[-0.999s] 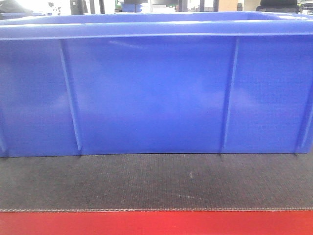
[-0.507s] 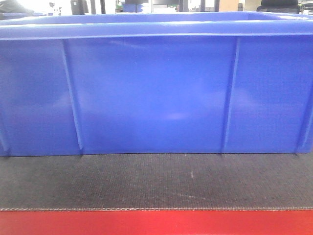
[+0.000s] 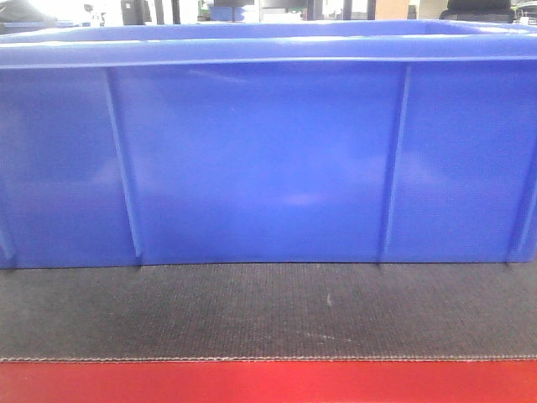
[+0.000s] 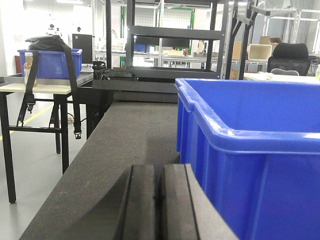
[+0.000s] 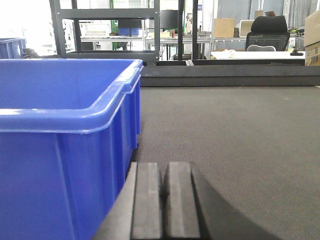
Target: Move blue bin to conveyor side
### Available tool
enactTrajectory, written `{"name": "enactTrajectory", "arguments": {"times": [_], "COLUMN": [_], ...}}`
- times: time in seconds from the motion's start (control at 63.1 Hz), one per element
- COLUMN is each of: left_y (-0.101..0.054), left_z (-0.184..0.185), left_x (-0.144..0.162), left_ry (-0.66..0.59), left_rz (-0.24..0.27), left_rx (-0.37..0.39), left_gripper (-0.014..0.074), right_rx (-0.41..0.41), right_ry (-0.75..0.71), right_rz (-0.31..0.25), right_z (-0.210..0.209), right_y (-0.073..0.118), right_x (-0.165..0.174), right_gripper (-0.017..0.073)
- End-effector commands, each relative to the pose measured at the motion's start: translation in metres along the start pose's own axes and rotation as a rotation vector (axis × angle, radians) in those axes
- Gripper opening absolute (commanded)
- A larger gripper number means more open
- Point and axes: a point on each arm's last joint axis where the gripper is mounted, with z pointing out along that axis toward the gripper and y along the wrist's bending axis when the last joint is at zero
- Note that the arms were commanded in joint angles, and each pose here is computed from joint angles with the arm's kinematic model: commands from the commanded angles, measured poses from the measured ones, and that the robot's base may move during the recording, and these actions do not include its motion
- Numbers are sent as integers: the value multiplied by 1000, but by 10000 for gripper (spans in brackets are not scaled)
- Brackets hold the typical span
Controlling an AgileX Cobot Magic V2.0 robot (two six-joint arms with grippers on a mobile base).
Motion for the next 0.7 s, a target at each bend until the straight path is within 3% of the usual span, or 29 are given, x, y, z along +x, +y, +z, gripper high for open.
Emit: {"name": "enactTrajectory", "arguments": {"times": [0.0,0.682], "left_y": [0,0], "left_z": [0,0], "left_x": [-3,-2], "left_ry": [-23,-18], "left_rz": [-13,-8], "left_rx": [-5,-5], "left_gripper": [-13,-13], "right_rx": [2,2], "right_ry": [-26,-26], "right_rz": [-1,-1], "right_z": [0,0], "right_y": [0,0], "right_x": [-3,-3], "right_gripper": [-81,-81]}}
